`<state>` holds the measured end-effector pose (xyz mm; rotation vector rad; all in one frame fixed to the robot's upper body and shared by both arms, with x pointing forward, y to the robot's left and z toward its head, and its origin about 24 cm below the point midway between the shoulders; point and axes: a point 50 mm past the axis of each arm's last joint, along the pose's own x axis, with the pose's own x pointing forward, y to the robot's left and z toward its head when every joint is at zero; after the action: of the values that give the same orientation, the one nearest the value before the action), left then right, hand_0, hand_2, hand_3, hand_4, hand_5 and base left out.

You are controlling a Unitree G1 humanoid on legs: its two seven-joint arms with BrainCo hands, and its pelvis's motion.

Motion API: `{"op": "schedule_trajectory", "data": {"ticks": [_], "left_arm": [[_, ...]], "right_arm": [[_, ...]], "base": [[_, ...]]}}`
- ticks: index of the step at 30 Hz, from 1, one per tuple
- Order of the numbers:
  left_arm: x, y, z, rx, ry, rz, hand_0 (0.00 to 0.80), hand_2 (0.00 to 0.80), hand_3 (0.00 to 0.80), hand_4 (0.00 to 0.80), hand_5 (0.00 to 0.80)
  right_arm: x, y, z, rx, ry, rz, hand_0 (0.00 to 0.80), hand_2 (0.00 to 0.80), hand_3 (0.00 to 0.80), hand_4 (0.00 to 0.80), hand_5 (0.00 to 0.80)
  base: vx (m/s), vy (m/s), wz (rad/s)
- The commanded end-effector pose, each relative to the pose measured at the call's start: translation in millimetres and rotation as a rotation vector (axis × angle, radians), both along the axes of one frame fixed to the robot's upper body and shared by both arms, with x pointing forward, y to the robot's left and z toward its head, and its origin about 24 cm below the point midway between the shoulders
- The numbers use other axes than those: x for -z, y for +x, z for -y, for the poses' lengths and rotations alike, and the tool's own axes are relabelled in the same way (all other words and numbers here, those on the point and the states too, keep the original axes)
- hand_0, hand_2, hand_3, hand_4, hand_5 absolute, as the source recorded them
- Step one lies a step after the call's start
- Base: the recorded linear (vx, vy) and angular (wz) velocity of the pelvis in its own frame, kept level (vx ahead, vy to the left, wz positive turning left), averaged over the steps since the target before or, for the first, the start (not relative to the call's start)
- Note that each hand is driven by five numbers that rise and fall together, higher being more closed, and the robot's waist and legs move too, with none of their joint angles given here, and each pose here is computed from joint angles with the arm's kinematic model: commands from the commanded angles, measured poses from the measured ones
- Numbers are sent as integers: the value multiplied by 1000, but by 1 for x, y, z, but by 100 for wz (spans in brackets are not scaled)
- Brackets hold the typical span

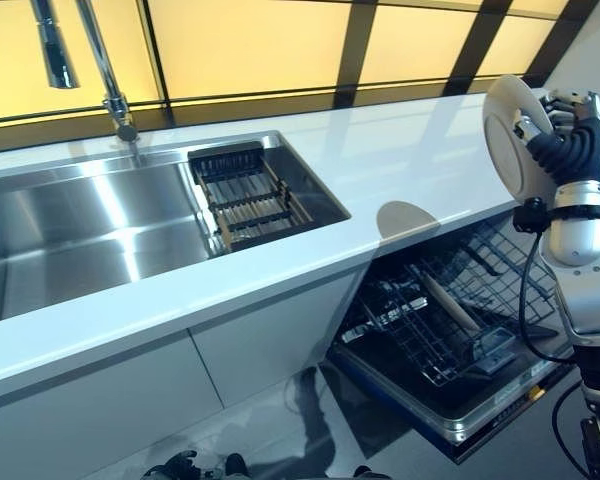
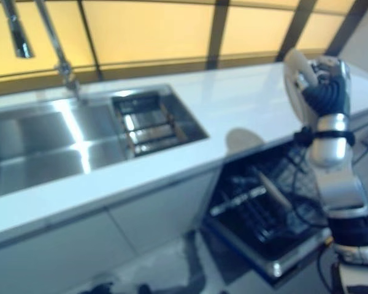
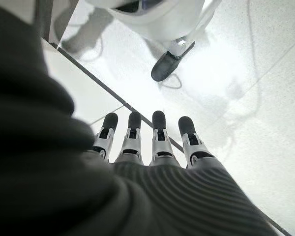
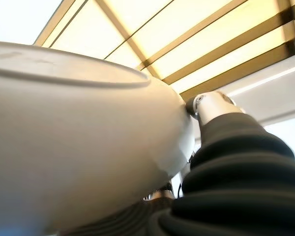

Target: Take plates into dishwasher

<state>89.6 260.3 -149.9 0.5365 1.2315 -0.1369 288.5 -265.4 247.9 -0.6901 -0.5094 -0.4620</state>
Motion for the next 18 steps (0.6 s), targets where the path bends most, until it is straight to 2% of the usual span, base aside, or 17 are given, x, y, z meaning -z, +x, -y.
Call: {"op": "schedule_trajectory", "data": {"ticks": [1, 9, 18], "left_arm": [[-5, 21, 1, 80, 20, 43, 0, 0, 0, 0, 0], [-8, 33, 4, 125, 19, 74, 0, 0, 0, 0, 0], [-13, 51, 9, 154, 13, 124, 0, 0, 0, 0, 0]], "right_arm": [[-59, -23, 4, -14, -53, 244, 800, 800, 800, 800, 800], [-43, -24, 9, -20, -39, 171, 800, 800, 800, 800, 800], [-16, -15, 10, -16, -33, 41, 800, 800, 800, 800, 800]], "base": [[-76, -162, -20], [-82, -144, -22], [-81, -90, -1]]}}
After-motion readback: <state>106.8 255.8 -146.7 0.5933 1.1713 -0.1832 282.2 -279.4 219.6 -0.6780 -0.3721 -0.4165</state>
